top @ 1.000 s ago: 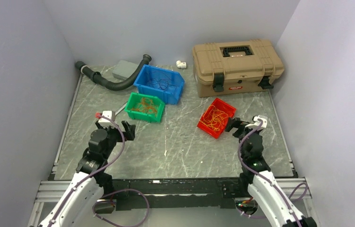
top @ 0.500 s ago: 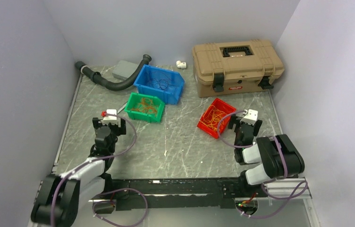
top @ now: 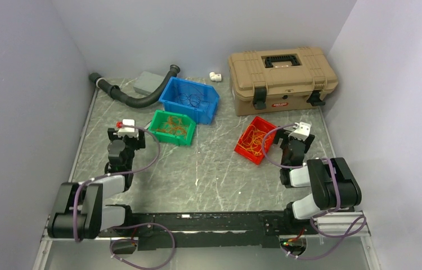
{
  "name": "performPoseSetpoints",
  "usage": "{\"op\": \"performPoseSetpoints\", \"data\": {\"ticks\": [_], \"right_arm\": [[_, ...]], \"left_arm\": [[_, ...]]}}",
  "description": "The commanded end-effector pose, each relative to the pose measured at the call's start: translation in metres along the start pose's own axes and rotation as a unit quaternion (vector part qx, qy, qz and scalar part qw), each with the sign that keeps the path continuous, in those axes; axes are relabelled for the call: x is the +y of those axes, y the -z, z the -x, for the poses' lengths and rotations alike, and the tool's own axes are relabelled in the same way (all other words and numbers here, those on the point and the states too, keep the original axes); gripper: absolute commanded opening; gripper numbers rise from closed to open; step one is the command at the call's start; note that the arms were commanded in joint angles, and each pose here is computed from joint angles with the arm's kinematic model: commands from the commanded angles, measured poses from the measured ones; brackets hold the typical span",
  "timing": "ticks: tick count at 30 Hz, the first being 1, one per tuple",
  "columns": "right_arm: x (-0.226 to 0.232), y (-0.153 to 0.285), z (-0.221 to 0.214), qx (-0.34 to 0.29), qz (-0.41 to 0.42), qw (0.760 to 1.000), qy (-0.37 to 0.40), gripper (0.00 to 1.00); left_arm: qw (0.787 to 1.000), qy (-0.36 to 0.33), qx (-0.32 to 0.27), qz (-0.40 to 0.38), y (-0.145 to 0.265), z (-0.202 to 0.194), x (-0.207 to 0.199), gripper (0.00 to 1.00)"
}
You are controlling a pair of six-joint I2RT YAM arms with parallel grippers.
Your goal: Untangle the cables
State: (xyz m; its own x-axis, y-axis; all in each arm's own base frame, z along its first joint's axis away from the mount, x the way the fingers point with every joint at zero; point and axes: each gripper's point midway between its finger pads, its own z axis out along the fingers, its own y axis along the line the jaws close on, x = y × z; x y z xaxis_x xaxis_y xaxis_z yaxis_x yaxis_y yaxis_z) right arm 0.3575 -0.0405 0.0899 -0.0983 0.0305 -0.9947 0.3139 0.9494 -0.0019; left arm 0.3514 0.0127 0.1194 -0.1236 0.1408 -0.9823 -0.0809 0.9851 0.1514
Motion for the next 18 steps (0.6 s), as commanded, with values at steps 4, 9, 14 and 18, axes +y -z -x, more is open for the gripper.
{"op": "performPoseSetpoints", "data": {"ticks": [4, 9, 14, 18], "right_arm": [[0.007, -0.006, 0.012, -0.016, 0.015, 1.000, 0.001, 1.00], [0.008, -0.007, 0.011, -0.014, 0.018, 1.000, 0.002, 1.00], [0.009, -0.007, 0.011, -0.013, 0.019, 1.000, 0.001, 1.00], [0.009, -0.007, 0.011, -0.013, 0.019, 1.000, 0.001, 1.00]], "left_arm": [[0.996, -0.019, -0.043, -0.075, -0.007, 0.004, -0.017, 0.99], [1.000, 0.011, -0.020, -0.020, -0.017, 0.001, 0.000, 0.99], [0.999, 0.011, -0.023, -0.022, -0.017, 0.001, -0.001, 0.99], [0.999, 0.011, -0.025, -0.027, -0.018, 0.002, -0.003, 0.99]]}}
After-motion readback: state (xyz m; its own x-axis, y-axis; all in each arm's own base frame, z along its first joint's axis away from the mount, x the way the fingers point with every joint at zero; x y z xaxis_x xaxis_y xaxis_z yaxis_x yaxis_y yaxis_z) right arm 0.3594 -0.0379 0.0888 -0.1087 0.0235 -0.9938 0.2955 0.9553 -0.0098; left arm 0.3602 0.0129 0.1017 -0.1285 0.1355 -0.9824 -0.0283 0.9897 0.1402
